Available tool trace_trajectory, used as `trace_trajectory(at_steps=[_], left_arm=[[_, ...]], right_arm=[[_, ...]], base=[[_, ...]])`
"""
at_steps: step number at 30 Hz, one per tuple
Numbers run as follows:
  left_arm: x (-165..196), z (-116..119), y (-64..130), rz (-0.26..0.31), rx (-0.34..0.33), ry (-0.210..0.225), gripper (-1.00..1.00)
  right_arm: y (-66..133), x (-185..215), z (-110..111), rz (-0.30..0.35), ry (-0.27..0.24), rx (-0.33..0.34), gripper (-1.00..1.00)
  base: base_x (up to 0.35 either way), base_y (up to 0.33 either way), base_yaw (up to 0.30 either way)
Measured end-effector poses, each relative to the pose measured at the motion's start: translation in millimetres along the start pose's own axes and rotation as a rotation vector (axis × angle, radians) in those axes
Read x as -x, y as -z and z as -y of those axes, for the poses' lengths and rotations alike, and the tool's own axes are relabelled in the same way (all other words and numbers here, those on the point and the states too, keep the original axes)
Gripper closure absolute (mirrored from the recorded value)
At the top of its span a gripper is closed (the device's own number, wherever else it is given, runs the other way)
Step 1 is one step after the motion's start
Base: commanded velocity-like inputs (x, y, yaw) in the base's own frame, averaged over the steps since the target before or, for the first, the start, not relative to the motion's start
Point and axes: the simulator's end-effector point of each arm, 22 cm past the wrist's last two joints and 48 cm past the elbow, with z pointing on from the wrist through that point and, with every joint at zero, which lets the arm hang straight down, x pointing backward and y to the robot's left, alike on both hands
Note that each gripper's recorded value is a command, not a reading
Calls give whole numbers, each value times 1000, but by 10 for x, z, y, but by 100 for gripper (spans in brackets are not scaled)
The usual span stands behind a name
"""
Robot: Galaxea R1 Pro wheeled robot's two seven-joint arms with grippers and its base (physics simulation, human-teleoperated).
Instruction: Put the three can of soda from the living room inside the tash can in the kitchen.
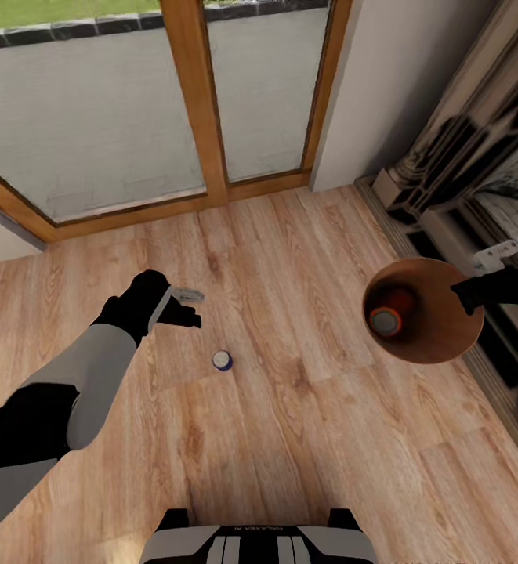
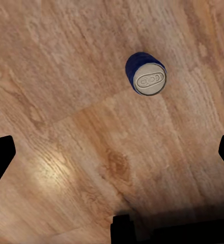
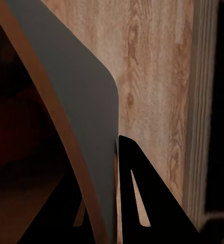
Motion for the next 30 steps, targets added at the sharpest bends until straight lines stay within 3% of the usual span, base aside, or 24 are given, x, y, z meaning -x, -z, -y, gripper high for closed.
trace_trajectory(at_steps=[8,16,18,20,23,26,30], left_arm=[[30,-4,65,10,1,-1,-100],[-26,-39,43,3,7,0,-100],[-102,-336,41,-6,12,25,-100],[-139,-409,56,-2,-58,36,-100],[-206,-261,122,-7,-224,6,-100],[-258,-272,187,-11,-299,6,-100],[-275,-257,226,-10,-339,1,-100]], right_arm=[[49,-7,22,0,3,-5,100],[20,-98,-34,-17,4,6,100],[14,-131,-24,-24,7,1,100],[16,-137,-16,-24,9,-2,100],[13,-148,-26,-26,7,2,100],[10,-152,-33,-27,7,3,100],[6,-153,-42,-27,8,5,100]], base=[[0,0,-172],[0,0,-22],[0,0,-2],[0,0,-1],[0,0,0],[0,0,0],[0,0,0]])
